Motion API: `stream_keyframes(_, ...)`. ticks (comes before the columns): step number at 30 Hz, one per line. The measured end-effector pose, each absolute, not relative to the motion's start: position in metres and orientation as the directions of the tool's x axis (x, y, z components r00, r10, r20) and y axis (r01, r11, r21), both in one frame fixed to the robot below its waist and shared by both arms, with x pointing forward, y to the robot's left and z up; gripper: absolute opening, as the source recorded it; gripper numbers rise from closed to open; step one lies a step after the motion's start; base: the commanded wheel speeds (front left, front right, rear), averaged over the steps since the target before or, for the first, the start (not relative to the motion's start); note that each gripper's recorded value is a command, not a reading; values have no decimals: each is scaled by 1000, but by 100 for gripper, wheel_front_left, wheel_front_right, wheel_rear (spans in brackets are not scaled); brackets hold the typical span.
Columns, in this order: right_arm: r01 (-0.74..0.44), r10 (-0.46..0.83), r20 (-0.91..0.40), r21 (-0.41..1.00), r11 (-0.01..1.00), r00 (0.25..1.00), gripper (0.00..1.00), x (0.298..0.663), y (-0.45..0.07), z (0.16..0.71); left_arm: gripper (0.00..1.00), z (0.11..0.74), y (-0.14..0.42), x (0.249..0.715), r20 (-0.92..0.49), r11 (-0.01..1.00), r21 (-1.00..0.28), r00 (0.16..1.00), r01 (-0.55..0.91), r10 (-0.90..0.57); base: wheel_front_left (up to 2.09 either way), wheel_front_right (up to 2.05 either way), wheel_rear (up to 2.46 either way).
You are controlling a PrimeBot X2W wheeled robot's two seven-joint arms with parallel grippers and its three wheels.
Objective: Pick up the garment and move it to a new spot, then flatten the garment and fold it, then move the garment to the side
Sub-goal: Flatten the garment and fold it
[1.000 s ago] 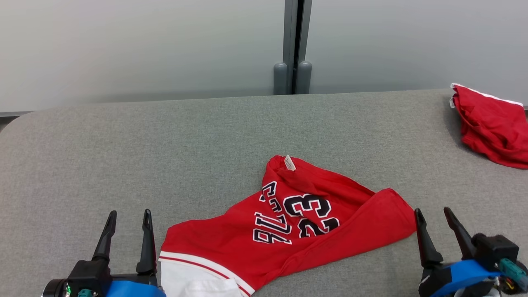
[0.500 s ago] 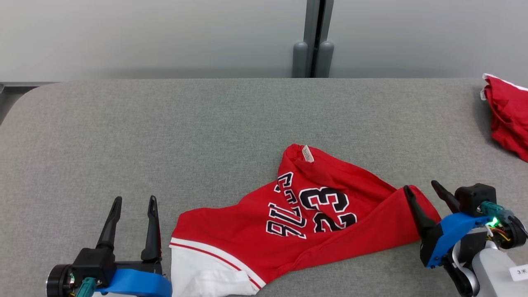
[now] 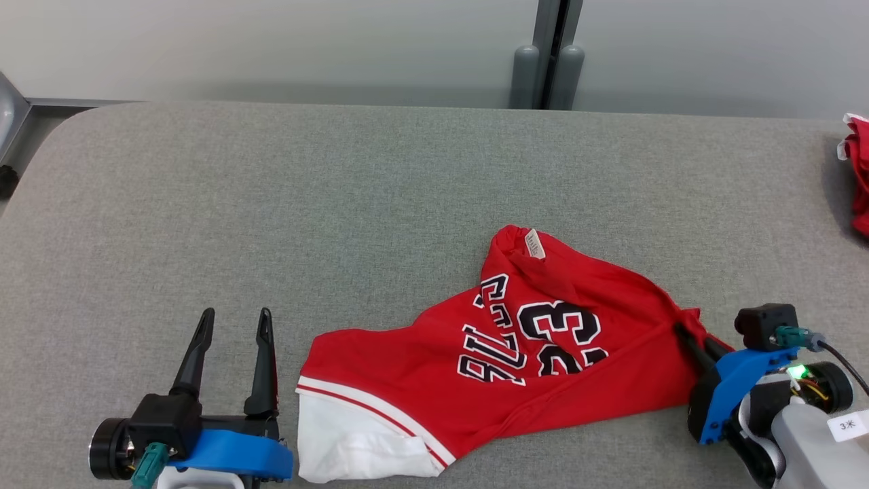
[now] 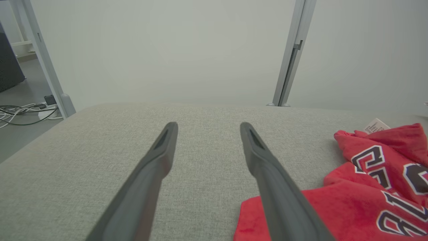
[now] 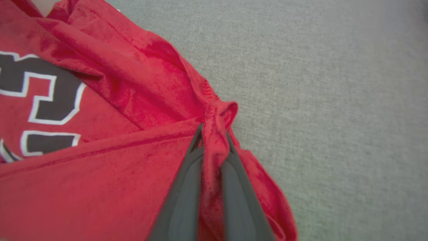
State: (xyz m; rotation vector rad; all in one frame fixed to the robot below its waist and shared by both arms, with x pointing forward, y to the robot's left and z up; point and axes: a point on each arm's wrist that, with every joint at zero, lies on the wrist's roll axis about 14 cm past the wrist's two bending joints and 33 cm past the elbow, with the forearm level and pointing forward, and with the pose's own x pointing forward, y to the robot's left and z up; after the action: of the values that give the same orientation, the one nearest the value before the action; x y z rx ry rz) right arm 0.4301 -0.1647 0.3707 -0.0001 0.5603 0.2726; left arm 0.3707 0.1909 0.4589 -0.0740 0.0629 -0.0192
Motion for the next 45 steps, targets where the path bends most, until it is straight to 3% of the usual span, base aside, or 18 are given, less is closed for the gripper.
stream_keyframes(11,-270,268,-192,17,963,944,0,505,-155,451,100,459,192,373,-63,997,-83,998,4,-10,0,0,0)
stream_keyframes(16,-284,282,-188,14,959,941,0,502,-147,451,100,460,192,374,-58,996,-86,998,1,-6,0,0,0)
stream_keyframes(23,-264,264,-188,28,964,946,0,462,-162,440,100,460,183,371,-57,994,-107,998,19,-25,0,0,0)
stream_keyframes(34,-178,195,-232,94,980,953,0,360,-181,413,100,467,163,370,-35,990,-116,996,82,-87,0,0,0)
stream_keyframes(40,-137,166,-259,124,983,951,0,328,-180,403,100,467,160,367,-34,989,-116,995,91,-95,0,0,0)
stream_keyframes(42,-126,154,-253,123,984,955,100,327,-182,405,100,466,159,365,-37,989,-117,995,93,-98,0,0,0)
stream_keyframes(45,-120,143,-225,113,986,964,100,329,-186,414,100,467,158,365,-34,988,-118,994,98,-102,0,0,0)
